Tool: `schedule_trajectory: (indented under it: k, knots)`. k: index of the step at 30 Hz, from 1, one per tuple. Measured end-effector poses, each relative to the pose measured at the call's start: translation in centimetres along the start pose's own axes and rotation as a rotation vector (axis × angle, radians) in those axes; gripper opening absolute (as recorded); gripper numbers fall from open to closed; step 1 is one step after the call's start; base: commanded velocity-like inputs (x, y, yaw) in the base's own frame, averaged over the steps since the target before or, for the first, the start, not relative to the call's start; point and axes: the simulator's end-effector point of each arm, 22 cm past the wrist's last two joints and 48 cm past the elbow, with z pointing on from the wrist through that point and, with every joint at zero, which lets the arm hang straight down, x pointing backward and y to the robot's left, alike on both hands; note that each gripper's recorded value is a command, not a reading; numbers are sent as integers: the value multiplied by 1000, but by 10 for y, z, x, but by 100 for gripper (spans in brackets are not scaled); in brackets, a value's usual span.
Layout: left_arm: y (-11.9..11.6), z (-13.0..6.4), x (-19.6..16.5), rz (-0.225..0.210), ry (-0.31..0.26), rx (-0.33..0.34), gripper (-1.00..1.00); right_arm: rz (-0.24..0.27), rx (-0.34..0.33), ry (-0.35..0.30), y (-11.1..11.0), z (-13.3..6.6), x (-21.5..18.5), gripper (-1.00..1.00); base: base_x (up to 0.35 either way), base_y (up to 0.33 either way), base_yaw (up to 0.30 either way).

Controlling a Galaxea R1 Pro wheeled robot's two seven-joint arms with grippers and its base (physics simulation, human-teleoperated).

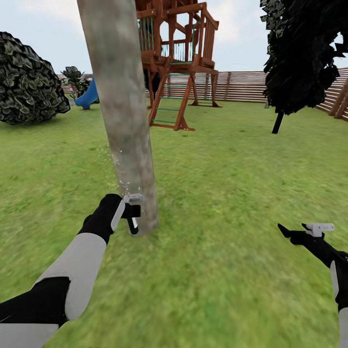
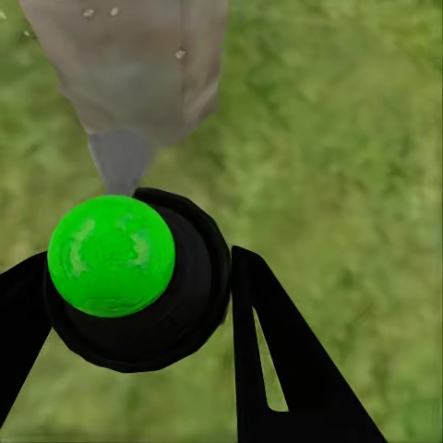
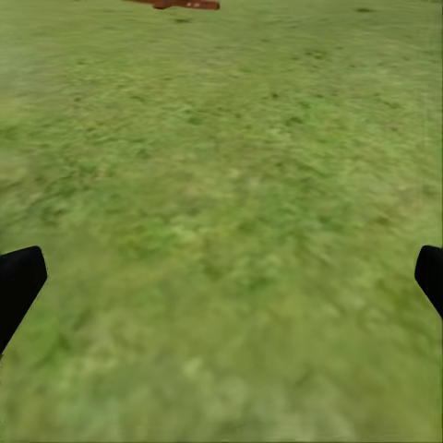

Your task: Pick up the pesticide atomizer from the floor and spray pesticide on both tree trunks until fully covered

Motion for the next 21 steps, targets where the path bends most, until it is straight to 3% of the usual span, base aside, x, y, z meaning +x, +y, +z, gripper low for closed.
schedule_trajectory:
  k: [5, 6, 8, 9, 14, 16, 18, 21]
  knots:
    - [1, -5, -11, 3, -17, -17, -100, 1, 2, -1, -1, 0, 0, 100, 7, -14, 54]
    - [1, -12, -26, 4, -36, -32, -100, 1, 3, -1, -1, -1, 0, 100, 0, 0, 2]
    - [-12, -38, -77, 7, -88, -21, -100, 1, 3, -1, -1, -1, 0, 100, 0, 0, 0]
    - [-27, -61, -107, 16, -105, -3, -100, 1, 3, -2, -1, -1, -1, 100, 0, 0, 0]
    - [-41, -108, -174, 38, -168, 3, -100, -8, 10, -1, -8, -2, -3, 100, 0, 0, 0]
    - [-42, -119, -188, 41, -188, 2, -100, -9, 11, -1, -9, -3, -3, 100, 0, 0, 0]
    - [-40, -118, -187, 39, -179, 0, -100, -9, 11, -1, -9, -3, -3, 100, 0, 0, 0]
    - [-34, -93, -157, 42, -117, -10, -100, -9, 11, -1, -9, -2, -3, 100, 0, 0, 0]
